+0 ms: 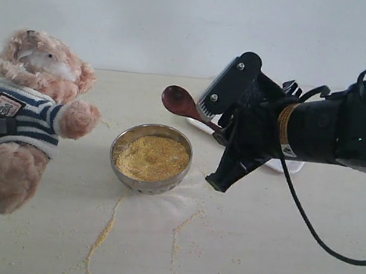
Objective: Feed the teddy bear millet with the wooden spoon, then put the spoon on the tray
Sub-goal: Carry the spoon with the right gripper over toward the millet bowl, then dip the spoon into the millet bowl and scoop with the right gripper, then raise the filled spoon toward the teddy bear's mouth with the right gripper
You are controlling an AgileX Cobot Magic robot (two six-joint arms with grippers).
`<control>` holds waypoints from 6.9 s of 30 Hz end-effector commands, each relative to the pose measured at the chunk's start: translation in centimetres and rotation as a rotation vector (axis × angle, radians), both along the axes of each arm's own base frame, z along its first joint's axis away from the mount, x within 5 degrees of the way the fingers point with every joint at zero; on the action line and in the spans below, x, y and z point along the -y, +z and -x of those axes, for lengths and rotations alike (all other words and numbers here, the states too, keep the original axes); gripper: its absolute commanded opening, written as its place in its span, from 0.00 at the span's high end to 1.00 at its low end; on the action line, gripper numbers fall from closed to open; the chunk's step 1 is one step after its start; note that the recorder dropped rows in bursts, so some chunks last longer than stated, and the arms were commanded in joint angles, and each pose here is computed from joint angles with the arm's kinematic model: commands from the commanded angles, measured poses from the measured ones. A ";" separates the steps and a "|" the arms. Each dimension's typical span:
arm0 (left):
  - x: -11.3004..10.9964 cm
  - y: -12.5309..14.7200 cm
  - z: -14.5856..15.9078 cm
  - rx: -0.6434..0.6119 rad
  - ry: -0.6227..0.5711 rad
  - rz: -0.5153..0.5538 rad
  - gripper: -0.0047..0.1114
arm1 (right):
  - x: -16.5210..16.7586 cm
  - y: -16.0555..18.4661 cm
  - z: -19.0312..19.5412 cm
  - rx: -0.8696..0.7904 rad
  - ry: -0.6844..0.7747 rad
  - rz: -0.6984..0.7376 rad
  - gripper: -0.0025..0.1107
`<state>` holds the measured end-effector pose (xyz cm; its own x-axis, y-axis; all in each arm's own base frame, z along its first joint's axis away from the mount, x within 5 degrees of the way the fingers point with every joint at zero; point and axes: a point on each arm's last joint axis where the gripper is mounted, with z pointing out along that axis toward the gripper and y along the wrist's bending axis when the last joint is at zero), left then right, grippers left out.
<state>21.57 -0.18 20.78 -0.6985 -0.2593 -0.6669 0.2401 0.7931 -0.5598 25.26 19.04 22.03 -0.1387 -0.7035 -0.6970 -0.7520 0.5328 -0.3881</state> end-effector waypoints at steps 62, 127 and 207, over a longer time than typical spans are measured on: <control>0.1 -0.2 0.2 -0.010 -0.031 -0.020 0.92 | -10.5 -3.0 -1.9 -0.032 0.180 0.667 0.98; -0.3 -0.9 0.5 -0.066 0.013 -0.047 0.92 | -10.2 -0.8 -1.6 -0.269 -0.170 0.499 0.98; 1.8 -4.1 4.5 -0.371 0.035 0.219 0.92 | -17.4 6.4 4.0 0.022 0.274 0.484 0.98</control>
